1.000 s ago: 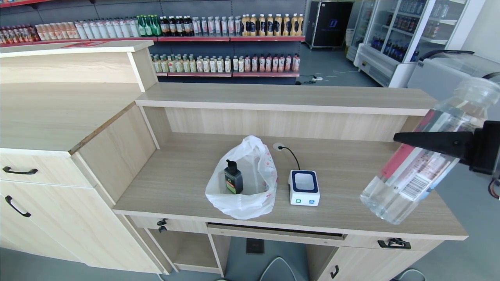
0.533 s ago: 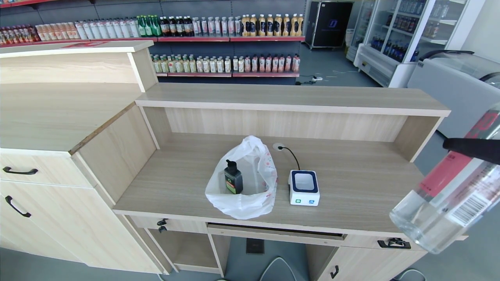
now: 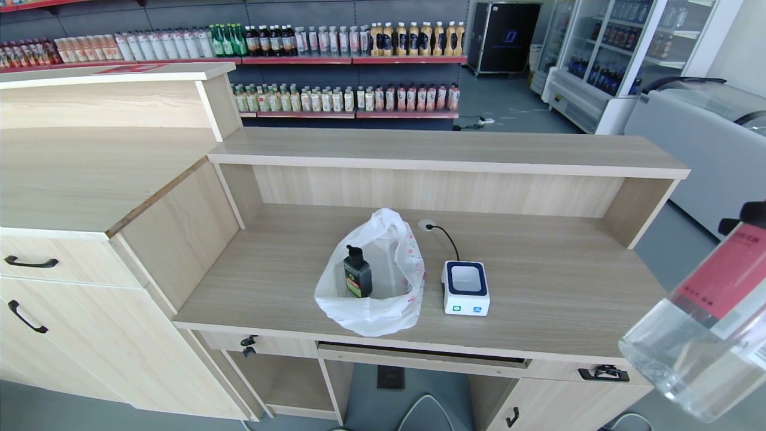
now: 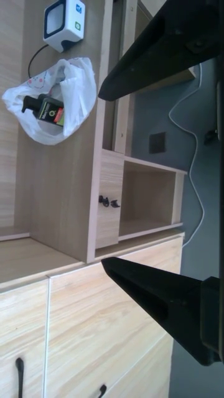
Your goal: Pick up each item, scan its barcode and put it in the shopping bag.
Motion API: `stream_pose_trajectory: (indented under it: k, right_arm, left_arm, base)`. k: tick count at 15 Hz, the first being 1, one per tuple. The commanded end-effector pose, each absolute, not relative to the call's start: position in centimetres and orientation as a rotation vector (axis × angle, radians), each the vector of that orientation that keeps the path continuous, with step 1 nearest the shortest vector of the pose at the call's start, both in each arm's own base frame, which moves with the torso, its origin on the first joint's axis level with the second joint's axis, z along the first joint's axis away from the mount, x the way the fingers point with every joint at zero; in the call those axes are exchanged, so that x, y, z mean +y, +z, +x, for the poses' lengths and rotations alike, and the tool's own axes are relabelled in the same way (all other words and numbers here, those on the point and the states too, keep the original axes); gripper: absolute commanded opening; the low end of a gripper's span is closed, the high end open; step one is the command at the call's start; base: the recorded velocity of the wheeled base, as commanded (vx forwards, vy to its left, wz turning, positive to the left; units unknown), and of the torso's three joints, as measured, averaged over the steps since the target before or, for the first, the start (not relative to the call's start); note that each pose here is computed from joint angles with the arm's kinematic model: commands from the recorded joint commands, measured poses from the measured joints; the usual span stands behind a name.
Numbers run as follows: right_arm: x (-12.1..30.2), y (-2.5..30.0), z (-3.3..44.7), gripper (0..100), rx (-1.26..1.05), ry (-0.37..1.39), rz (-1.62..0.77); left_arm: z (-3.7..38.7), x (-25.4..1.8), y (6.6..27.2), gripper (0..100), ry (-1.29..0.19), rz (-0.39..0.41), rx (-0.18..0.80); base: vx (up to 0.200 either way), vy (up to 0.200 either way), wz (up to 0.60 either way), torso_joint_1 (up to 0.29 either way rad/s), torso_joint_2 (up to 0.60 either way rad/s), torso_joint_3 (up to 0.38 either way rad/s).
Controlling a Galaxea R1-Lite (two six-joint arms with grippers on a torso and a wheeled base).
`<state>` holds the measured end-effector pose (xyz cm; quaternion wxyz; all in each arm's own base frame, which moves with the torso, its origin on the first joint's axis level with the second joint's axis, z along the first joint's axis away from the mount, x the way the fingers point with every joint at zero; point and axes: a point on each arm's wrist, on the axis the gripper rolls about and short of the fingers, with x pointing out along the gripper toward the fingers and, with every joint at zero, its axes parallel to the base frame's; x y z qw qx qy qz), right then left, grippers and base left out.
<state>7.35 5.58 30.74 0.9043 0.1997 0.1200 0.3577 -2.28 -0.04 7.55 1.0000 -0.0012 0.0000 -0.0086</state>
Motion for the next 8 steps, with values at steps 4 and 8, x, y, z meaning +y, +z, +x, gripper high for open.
stream_pose_trajectory:
  k: [4,8]
  right_arm:
    - [5.1,30.8,6.2,0,0.272,0.812,0.407]
    - [4.9,31.1,5.8,0,0.263,0.821,0.409]
  left_arm:
    - [-2.3,0.0,7.6,100,-0.017,-0.003,0.002]
    - [-2.3,0.0,7.6,100,-0.017,-0.003,0.002]
  base:
    - [0.0,0.0,0.0,0.0,0.0,0.0]
    - [0.0,0.0,0.0,0.0,0.0,0.0]
